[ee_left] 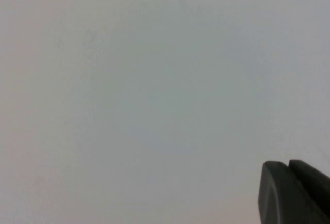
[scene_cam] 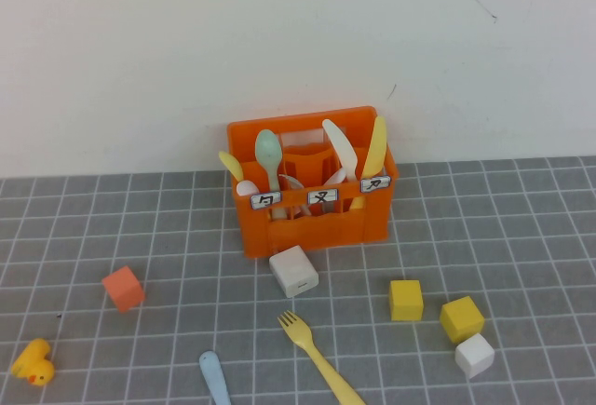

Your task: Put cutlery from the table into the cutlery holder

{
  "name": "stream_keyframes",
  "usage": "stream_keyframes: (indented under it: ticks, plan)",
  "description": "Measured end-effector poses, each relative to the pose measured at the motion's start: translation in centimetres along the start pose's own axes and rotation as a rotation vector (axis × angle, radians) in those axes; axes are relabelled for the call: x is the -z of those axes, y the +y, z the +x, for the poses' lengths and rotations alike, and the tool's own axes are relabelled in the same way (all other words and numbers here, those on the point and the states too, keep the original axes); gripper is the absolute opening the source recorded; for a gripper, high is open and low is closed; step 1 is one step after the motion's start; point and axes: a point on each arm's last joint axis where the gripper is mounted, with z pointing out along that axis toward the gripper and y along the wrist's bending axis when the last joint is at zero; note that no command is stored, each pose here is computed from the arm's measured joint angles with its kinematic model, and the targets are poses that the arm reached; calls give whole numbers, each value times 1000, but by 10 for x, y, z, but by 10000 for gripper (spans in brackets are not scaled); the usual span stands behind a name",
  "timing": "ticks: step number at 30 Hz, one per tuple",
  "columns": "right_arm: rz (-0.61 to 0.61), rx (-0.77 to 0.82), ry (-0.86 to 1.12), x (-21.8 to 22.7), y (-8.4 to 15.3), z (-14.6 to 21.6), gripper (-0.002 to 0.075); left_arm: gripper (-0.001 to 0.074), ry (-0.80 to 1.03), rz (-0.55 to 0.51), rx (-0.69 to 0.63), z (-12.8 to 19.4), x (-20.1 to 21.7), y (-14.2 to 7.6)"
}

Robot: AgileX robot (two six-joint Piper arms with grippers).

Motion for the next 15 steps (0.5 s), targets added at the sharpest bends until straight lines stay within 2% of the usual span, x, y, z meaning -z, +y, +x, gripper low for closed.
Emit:
stream_keyframes:
  ticks: [3, 10, 15]
  plan:
    - [3, -7, 70, -1, -1, 0, -1, -1, 20, -10, 5, -20, -5, -3]
    - [18, 44, 237, -6, -6, -35, -1, -1, 105, -43, -3, -67, -10, -10]
    - [9, 128, 390, -4, -10, -52, -1, -1, 228, -70, -3, -64, -23, -9]
